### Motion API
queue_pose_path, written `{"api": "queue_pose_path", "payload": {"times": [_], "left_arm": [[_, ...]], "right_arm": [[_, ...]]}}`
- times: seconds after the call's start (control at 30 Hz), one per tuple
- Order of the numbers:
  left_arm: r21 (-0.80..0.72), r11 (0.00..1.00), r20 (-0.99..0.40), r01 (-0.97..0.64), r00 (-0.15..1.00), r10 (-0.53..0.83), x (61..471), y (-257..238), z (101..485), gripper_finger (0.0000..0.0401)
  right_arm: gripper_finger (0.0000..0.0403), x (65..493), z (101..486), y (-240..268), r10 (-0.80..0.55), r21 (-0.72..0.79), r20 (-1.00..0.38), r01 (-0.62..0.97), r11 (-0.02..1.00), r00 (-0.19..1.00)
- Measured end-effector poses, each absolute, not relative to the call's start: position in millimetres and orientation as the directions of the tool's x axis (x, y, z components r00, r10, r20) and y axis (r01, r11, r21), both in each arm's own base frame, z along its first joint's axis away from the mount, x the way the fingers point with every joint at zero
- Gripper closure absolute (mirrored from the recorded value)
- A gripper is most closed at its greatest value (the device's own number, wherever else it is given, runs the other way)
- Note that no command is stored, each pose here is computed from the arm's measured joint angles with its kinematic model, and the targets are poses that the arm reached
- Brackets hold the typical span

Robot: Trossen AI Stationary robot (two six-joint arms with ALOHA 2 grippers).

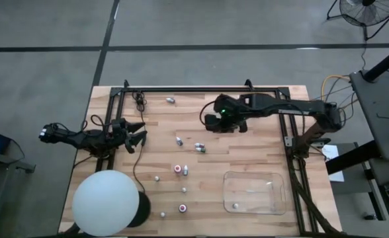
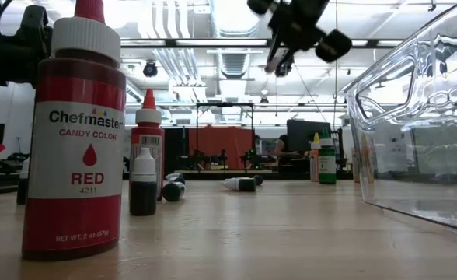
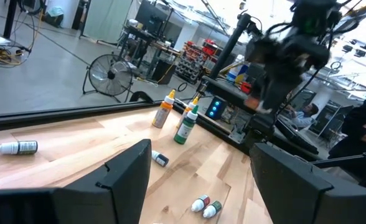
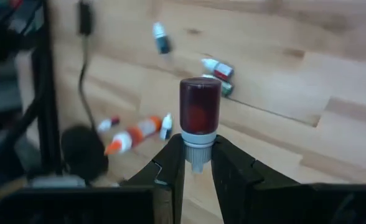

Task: Pick & Place food coloring
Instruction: Put the brown food color into the transparent bin

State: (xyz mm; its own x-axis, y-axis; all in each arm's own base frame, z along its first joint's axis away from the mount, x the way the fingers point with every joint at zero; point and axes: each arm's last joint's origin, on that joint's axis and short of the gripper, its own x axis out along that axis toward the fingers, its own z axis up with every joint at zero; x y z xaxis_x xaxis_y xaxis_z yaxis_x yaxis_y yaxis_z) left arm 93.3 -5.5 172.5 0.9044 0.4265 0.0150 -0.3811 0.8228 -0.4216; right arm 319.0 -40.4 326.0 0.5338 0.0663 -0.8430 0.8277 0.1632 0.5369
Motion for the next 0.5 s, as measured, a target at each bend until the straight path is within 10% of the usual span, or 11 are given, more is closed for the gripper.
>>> {"api": "queue_pose_path", "payload": {"times": [0.5], "left_arm": [[-0.421,0.823,0.015,-0.381,0.904,0.427,93,-5,172,0.0156]], "right_arm": [[0.0354,287,356,-26,0.116,0.457,-0.814,0.505,0.732,0.569]]}}
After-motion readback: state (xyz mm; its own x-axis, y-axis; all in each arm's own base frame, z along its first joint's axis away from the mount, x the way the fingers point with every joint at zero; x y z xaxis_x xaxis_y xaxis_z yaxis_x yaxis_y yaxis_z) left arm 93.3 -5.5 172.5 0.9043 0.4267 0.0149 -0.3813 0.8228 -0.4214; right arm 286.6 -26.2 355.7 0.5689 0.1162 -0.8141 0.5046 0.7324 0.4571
